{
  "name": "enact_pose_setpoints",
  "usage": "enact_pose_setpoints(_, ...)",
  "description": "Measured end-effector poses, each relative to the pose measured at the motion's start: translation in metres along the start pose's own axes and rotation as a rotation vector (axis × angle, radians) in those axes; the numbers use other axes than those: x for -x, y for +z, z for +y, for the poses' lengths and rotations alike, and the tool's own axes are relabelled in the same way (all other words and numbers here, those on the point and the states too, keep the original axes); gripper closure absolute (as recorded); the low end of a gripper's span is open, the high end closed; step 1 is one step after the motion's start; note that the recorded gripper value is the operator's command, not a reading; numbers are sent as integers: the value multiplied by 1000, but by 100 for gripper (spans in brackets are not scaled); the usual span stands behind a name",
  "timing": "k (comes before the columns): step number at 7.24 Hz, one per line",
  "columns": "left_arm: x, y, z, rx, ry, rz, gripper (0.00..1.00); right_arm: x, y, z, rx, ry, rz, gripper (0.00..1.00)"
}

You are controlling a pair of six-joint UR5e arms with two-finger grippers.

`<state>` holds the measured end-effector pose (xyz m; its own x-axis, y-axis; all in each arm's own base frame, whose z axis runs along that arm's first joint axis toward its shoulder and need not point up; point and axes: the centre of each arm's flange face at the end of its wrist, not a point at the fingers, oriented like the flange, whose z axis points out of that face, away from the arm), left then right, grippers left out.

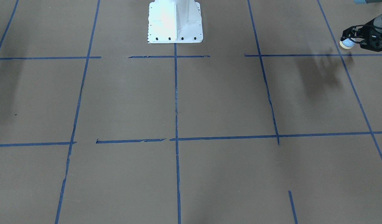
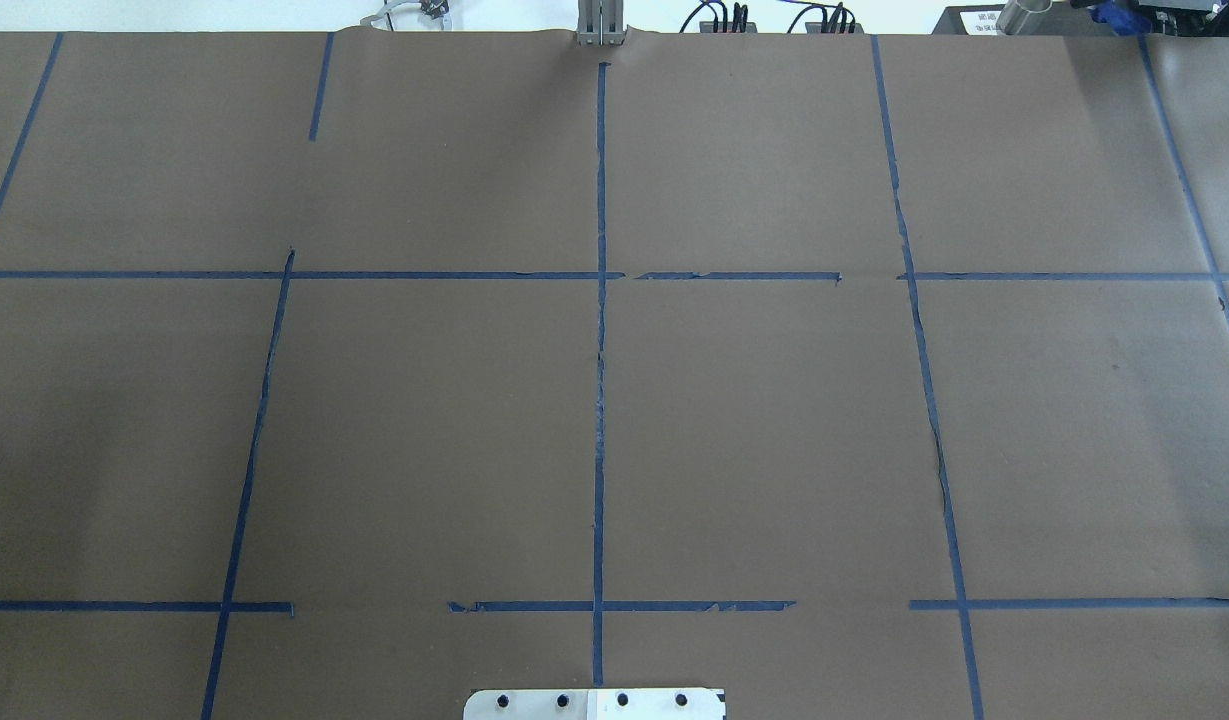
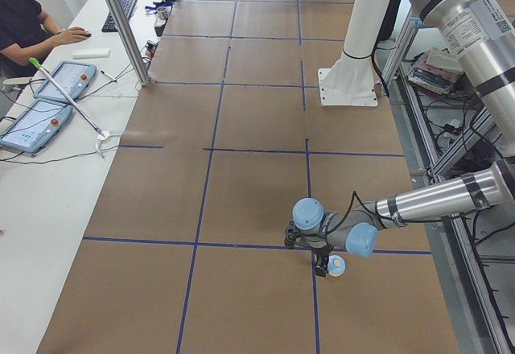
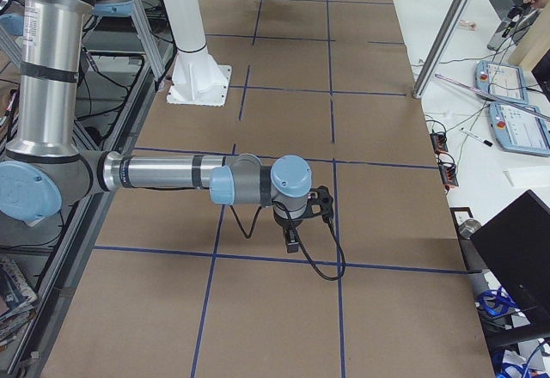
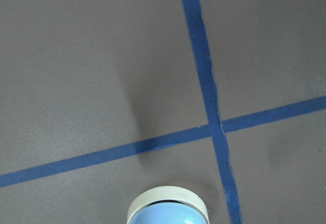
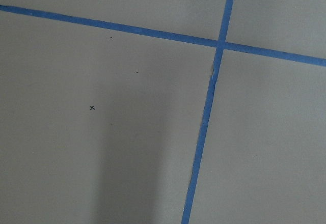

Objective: Place and press bell with both arms

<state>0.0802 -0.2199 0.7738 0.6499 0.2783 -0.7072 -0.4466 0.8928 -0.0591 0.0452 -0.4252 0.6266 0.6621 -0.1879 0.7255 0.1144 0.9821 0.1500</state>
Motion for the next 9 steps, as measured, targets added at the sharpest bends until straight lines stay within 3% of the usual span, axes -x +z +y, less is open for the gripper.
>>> enact_pose_setpoints(6, 3, 22, -5, 52, 24, -4, 3, 0, 1, 0, 2, -2, 1, 0)
enact_pose_setpoints(7, 3, 24, -6, 55, 26, -5, 9, 0, 1, 0, 2, -3, 1, 0)
enact_pose_setpoints(9, 3, 25, -7, 57, 27, -5, 36, 0, 1, 0, 1, -4, 1, 0)
